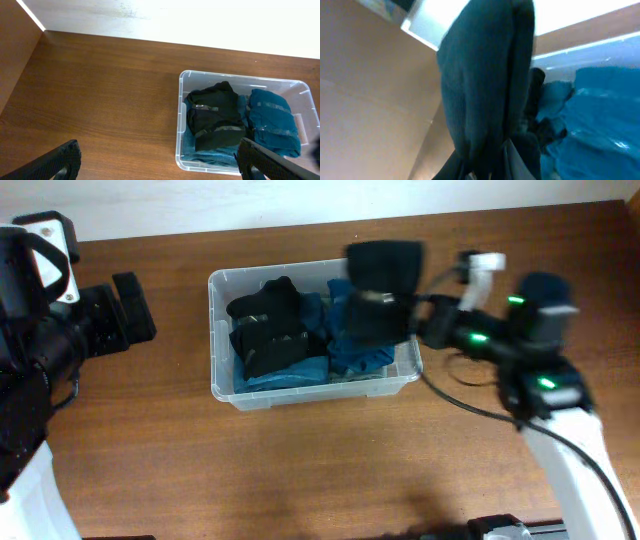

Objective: Pack container
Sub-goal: 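Carry the black bundle into the bin's right half and release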

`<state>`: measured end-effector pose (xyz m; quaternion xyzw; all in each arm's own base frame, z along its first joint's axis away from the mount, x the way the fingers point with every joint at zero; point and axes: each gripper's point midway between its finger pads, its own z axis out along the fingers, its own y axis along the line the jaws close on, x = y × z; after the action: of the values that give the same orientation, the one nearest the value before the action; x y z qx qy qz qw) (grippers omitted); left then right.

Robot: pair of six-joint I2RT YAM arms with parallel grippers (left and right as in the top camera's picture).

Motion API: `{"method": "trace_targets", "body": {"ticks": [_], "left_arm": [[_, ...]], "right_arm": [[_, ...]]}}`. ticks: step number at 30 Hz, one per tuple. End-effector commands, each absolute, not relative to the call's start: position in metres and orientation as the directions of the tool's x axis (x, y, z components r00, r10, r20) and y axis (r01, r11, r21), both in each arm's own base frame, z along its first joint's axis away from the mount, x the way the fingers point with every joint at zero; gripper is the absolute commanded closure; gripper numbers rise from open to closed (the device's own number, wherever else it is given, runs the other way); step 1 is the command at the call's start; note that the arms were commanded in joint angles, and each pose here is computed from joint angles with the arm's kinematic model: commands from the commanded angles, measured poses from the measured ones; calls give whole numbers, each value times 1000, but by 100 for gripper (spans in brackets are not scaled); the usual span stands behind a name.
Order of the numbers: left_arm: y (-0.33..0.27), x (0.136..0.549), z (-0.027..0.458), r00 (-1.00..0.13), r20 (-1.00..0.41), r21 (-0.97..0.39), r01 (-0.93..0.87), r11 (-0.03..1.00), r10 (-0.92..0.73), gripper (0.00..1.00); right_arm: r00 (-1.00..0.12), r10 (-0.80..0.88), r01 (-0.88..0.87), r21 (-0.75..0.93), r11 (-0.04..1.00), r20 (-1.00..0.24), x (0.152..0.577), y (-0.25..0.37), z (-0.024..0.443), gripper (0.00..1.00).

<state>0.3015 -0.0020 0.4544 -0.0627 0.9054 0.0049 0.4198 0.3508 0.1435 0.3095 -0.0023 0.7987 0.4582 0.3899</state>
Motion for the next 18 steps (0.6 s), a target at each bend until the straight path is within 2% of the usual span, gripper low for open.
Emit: {"method": "trace_targets", "body": {"ticks": [1,6,7,9,10,13,18], "left_arm": [[0,298,459,-627,-772,-36,-122,992,-105,1],[0,298,459,-627,-772,-36,-122,992,-105,1],[0,298,459,-627,-772,-36,-122,992,-105,1],[0,298,459,-627,-772,-36,-122,992,-105,1],[0,298,459,-627,-772,-36,-122,992,-105,1],[0,298,459,-627,-772,-36,-122,992,-105,0],[0,298,459,-627,-772,-36,-122,992,-105,1]], "right_arm": [[-723,389,-231,730,644,-572,388,172,265,86],[-795,373,-79,691,718,-478,418,184,180,85],[-809,371,-55,687,724,-455,422,184,163,83],[-825,362,-35,679,733,-434,428,185,140,54],[-832,359,-31,680,732,-424,429,186,136,47],[-823,342,-61,670,740,-453,431,186,150,35],[-759,291,-96,543,834,-582,430,170,229,35]]}}
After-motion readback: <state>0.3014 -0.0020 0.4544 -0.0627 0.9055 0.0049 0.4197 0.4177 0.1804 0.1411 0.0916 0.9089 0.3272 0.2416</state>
